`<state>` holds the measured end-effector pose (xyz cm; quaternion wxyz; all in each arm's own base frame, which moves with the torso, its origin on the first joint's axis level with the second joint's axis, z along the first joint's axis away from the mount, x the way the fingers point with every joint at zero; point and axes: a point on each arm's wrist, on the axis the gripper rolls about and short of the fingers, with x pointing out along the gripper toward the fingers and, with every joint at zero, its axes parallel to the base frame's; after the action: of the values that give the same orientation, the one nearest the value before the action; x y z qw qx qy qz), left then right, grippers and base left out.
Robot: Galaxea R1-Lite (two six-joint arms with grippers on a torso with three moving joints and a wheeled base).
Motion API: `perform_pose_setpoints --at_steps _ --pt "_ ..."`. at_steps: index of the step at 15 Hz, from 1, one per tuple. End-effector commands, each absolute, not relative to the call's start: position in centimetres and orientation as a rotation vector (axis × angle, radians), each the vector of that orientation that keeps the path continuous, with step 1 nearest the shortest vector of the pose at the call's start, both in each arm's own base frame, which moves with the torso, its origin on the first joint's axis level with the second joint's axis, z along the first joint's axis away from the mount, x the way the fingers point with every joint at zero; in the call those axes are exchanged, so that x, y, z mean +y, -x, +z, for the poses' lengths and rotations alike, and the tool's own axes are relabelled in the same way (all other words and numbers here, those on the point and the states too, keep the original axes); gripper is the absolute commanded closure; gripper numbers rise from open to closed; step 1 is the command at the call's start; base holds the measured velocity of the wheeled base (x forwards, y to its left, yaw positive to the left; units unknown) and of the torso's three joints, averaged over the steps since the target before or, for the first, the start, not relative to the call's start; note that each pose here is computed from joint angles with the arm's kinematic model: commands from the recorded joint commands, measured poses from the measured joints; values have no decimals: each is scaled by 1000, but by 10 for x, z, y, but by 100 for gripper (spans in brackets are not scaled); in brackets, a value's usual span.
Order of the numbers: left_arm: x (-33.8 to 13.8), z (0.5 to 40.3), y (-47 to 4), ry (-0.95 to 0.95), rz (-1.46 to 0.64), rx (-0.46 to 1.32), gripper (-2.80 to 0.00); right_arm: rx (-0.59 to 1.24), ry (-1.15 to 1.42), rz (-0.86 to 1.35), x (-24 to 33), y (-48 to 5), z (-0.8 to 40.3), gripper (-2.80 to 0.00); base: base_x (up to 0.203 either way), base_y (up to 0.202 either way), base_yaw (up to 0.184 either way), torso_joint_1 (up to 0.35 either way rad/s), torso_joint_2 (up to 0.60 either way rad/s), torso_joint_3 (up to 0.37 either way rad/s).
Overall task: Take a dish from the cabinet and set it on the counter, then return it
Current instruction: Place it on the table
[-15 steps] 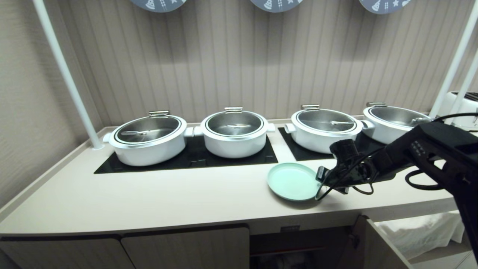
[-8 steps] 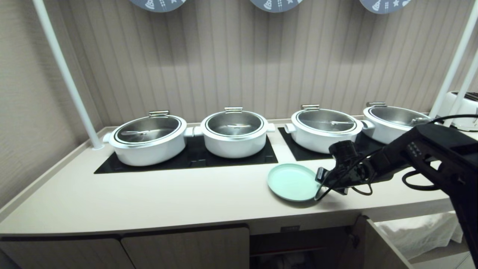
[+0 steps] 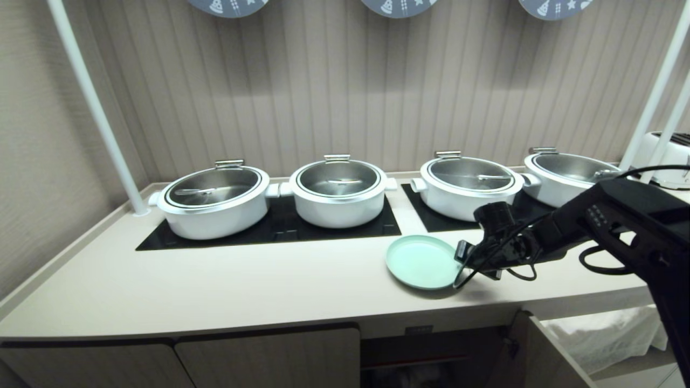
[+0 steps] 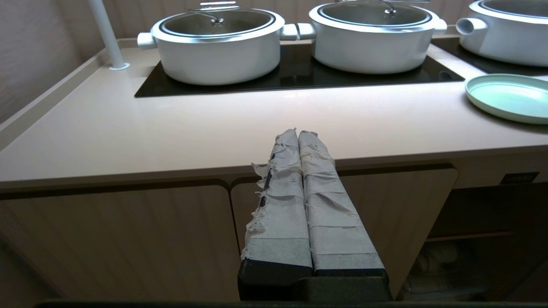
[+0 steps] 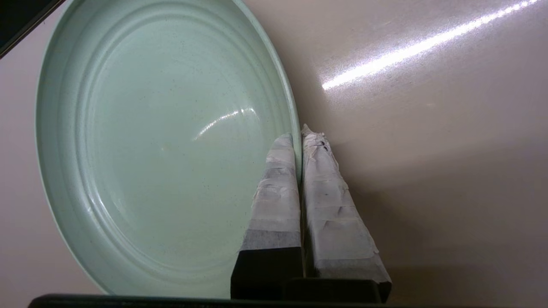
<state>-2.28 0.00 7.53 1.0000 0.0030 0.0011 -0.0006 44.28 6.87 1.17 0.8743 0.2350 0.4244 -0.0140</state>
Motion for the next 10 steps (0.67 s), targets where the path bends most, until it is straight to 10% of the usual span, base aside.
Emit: perform_pose_setpoints --at_steps 1,9,10 --pt "0 75 23 -6 -1 2 0 884 -494 -29 69 -443 13 0 0 0 0 0 0 0" --pt "0 75 23 -6 0 2 0 887 -493 -29 69 -442 12 0 0 0 0 0 0 0" --pt "0 75 23 -6 0 2 0 895 -492 -31 69 -442 12 -280 0 0 0 0 0 0"
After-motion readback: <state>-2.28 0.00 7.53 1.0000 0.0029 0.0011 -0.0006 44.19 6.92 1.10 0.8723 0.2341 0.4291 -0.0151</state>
